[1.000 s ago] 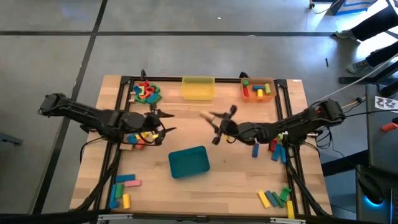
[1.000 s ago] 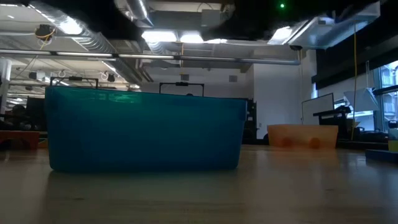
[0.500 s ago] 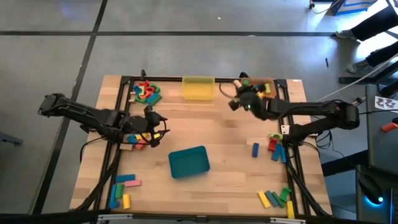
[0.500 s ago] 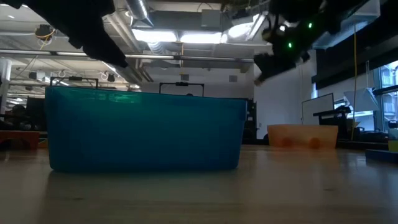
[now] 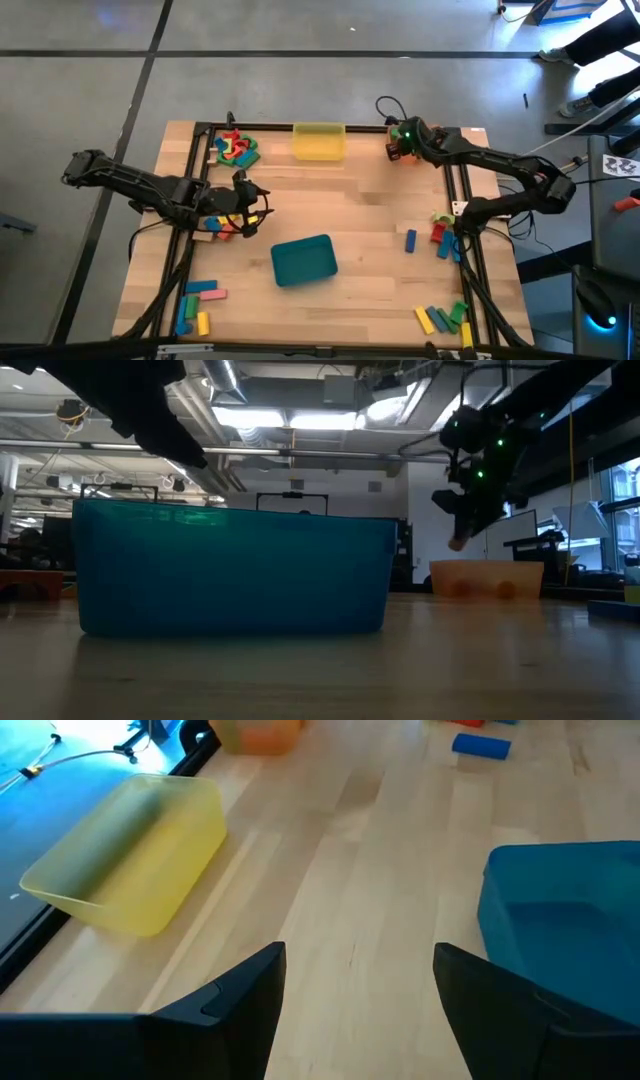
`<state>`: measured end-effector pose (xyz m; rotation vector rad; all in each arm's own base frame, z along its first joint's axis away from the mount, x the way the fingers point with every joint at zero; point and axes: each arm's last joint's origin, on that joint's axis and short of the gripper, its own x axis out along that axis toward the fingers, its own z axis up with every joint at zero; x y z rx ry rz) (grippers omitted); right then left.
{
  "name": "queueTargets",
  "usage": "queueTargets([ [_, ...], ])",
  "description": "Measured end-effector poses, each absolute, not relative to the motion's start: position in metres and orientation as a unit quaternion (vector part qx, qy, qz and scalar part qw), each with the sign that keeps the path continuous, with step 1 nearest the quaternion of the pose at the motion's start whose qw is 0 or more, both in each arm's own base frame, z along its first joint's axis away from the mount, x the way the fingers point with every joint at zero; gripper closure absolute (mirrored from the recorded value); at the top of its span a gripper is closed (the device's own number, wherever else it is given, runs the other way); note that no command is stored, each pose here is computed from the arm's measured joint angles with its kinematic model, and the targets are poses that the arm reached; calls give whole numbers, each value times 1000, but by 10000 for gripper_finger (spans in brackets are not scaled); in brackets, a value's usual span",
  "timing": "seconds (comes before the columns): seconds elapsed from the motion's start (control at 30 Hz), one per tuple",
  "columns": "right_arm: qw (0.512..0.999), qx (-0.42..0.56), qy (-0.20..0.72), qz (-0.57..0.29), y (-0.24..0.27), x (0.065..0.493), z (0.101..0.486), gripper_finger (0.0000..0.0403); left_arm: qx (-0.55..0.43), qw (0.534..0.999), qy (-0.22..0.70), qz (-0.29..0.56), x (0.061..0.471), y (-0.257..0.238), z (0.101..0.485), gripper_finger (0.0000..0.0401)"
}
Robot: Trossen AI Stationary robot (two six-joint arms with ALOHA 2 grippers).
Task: Sort blocks by size
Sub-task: Put the brown cylindrical block into the orange bin, then put the yellow cylindrical block into the orange bin
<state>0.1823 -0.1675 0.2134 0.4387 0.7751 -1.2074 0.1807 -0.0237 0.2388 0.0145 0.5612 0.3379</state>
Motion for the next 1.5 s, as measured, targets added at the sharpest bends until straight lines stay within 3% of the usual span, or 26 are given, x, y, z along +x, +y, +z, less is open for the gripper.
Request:
queueTargets([
  [0.5,681,228,404,-566,-192,180,177,254,8,947,276,163,181,-25,239,162],
  [0.83,697,205,411,-551,-190,185,191,143,8,948,275,163,181,-25,239,162],
  [1.17,817,147,345,-437,-118,219,245,119,27,947,284,151,180,-25,238,162],
  [1.5,924,78,276,-253,-8,262,257,119,66,950,291,88,180,-34,238,162],
])
